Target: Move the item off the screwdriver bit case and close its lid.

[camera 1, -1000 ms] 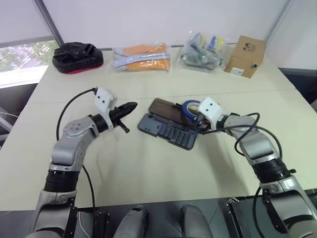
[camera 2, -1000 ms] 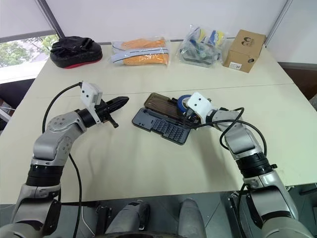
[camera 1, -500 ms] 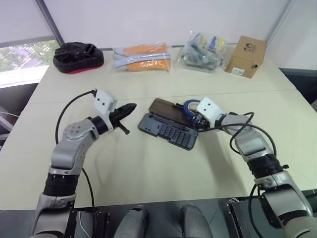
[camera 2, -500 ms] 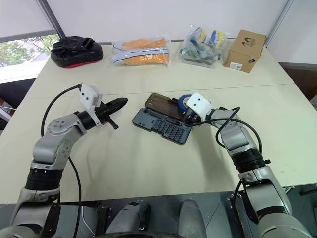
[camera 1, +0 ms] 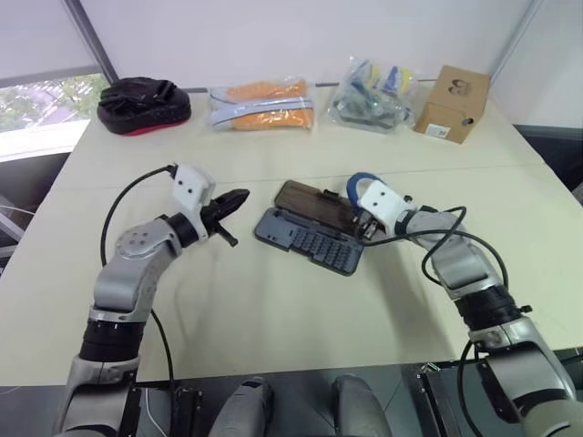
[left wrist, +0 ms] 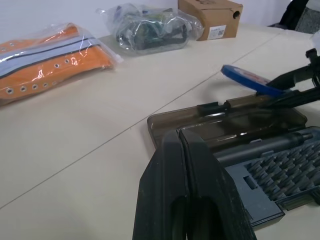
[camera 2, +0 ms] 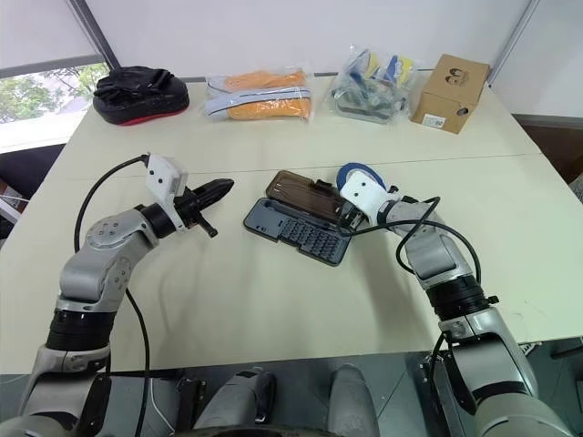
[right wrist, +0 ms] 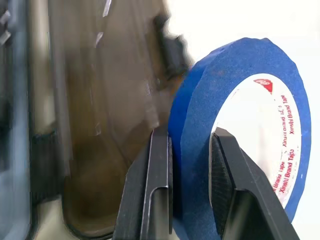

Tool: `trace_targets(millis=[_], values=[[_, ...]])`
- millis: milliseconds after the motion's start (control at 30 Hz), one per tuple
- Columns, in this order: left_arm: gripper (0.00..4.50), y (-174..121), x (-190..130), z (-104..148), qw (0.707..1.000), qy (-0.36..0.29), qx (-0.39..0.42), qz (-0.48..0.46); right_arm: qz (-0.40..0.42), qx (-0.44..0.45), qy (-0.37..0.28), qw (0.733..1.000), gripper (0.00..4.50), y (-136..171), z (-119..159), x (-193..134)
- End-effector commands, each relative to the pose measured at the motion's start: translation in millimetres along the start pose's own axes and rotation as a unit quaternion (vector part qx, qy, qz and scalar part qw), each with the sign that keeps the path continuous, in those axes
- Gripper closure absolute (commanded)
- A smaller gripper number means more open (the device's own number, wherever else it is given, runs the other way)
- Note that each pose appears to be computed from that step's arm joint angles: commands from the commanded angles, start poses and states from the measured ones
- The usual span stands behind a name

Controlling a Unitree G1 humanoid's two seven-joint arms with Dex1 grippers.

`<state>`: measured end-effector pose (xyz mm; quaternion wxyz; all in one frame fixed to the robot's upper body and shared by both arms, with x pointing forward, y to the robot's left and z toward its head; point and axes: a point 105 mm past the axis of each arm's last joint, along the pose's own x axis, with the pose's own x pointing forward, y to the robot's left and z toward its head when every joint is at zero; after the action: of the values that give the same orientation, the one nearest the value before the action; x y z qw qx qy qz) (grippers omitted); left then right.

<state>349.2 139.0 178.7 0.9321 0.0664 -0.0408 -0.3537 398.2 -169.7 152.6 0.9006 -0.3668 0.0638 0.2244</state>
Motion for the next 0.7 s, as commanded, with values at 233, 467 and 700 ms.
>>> trace_targets(millis=[233,467,700], values=[[4.50,-2,-1,7,1.000,-0.018,0.017,0.002,-0.328,0.027,0.020,0.944,4.08,-130,0,-81],[4.50,-3,5,6,1.000,-0.018,0.015,-0.001,-0.486,0.128,0.215,0.837,4.08,-159,-97,-125],[4.50,-5,7,5,1.000,-0.018,0.016,-0.004,-0.489,0.208,0.256,0.808,4.08,-147,-126,-124]])
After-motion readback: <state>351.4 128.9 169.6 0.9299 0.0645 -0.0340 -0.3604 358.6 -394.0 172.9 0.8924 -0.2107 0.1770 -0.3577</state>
